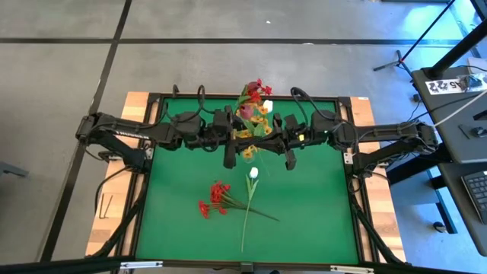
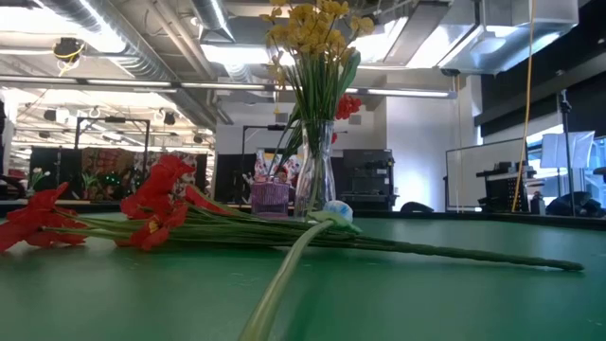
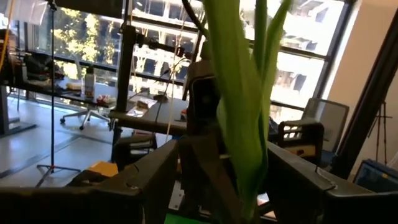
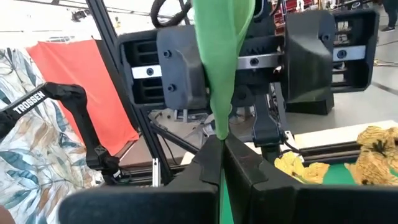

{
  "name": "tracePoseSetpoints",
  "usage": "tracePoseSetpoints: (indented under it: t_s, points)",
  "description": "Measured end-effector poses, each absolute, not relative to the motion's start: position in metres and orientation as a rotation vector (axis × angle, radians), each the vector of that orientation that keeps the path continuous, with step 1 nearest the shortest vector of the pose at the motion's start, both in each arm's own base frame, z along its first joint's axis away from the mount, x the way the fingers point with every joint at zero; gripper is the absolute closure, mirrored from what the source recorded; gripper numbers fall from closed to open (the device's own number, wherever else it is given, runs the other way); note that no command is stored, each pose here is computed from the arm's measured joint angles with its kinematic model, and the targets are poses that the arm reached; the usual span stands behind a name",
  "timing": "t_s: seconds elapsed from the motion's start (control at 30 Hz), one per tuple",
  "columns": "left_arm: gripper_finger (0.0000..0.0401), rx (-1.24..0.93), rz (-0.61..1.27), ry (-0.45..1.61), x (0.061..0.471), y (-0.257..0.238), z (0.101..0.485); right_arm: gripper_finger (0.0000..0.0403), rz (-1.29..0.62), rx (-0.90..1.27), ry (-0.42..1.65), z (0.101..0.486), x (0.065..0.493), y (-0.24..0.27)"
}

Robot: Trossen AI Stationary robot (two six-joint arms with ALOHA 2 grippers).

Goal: Sort flowers into vase by color
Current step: Put the dark red flower into the purple vase

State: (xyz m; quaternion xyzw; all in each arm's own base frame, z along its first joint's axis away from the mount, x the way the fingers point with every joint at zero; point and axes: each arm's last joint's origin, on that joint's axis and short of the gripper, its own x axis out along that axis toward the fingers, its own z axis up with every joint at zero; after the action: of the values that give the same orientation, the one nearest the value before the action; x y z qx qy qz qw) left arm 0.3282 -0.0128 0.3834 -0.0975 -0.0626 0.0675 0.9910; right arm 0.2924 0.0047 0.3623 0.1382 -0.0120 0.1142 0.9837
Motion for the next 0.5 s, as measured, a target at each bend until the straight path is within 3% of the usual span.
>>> tracePoseSetpoints:
  t_s: [0.23,0.5]
  points:
    - [0.0216,-0.193,0.120,-0.093,0.3281,-0.0191,0.3804,0.0395,0.231,0.278,-0.028,0.3632,0.2917,0.0049]
    - [0.0316,-0.193,0.130,-0.083,0.3279,-0.0224,0.3794,0.0395,0.250,0.276,-0.028,0.3643,0.2904,0.0053]
